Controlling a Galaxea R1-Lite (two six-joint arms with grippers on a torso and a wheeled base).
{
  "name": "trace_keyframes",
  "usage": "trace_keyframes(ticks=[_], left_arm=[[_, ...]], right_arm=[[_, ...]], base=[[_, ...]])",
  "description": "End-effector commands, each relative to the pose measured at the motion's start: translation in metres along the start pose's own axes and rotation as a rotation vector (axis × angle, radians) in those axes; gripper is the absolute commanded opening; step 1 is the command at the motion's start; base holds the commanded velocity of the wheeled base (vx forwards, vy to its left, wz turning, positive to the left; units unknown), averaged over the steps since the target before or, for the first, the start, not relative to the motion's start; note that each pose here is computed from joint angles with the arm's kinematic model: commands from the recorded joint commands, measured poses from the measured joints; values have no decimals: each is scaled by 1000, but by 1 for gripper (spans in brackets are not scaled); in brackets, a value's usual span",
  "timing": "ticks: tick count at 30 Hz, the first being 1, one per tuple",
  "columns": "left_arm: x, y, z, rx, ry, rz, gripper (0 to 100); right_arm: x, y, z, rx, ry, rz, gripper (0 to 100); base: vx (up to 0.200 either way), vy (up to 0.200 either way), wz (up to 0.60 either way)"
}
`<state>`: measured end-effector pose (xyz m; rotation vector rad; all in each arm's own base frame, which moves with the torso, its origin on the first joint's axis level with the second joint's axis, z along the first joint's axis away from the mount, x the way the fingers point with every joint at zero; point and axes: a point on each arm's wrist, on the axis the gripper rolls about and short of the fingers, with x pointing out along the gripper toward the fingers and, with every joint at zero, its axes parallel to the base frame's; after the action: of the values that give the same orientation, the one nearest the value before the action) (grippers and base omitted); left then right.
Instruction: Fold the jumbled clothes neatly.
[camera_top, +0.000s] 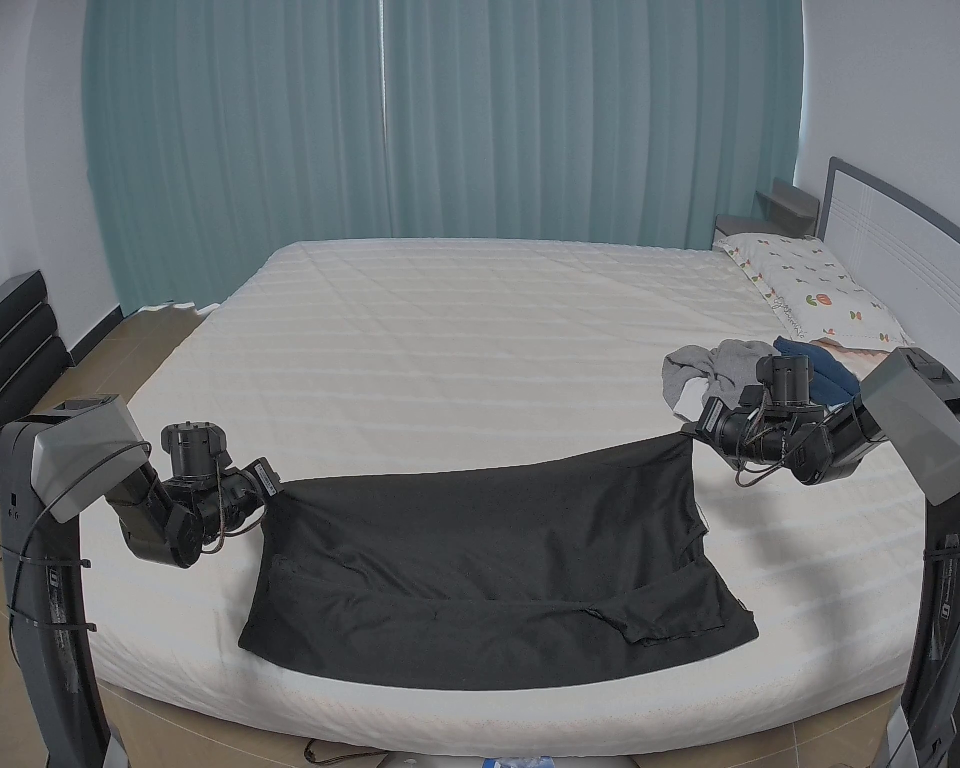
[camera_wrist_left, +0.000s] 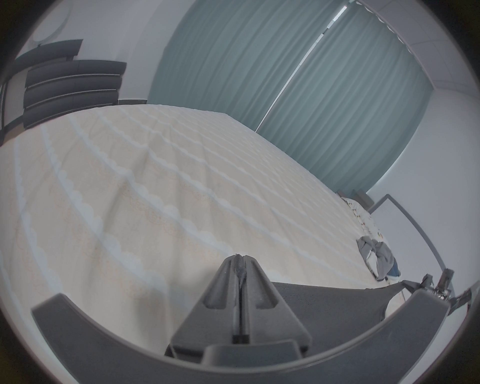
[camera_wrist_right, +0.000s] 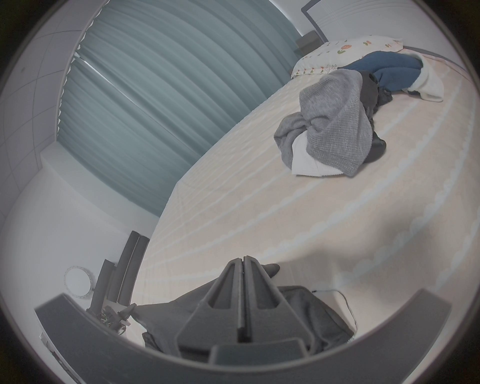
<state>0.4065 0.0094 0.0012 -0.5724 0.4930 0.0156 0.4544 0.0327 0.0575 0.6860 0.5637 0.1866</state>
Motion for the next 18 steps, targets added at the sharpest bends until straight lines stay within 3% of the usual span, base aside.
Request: trace_keyframes(ticks=[1,7,18], left_arm=[[-8,1,-4,36,19,8,0],[-20,-1,-6,93,39,4,0],[-42,12,-34,373,125,31,0]], right_arm=[[-22,0,1,-9,22,9,0],[-41,-11,-11,-32,99,10,0],[-66,-42,-54,-169,261,-44,0]], base=[[0,0,0],[0,0,0],[0,0,0]])
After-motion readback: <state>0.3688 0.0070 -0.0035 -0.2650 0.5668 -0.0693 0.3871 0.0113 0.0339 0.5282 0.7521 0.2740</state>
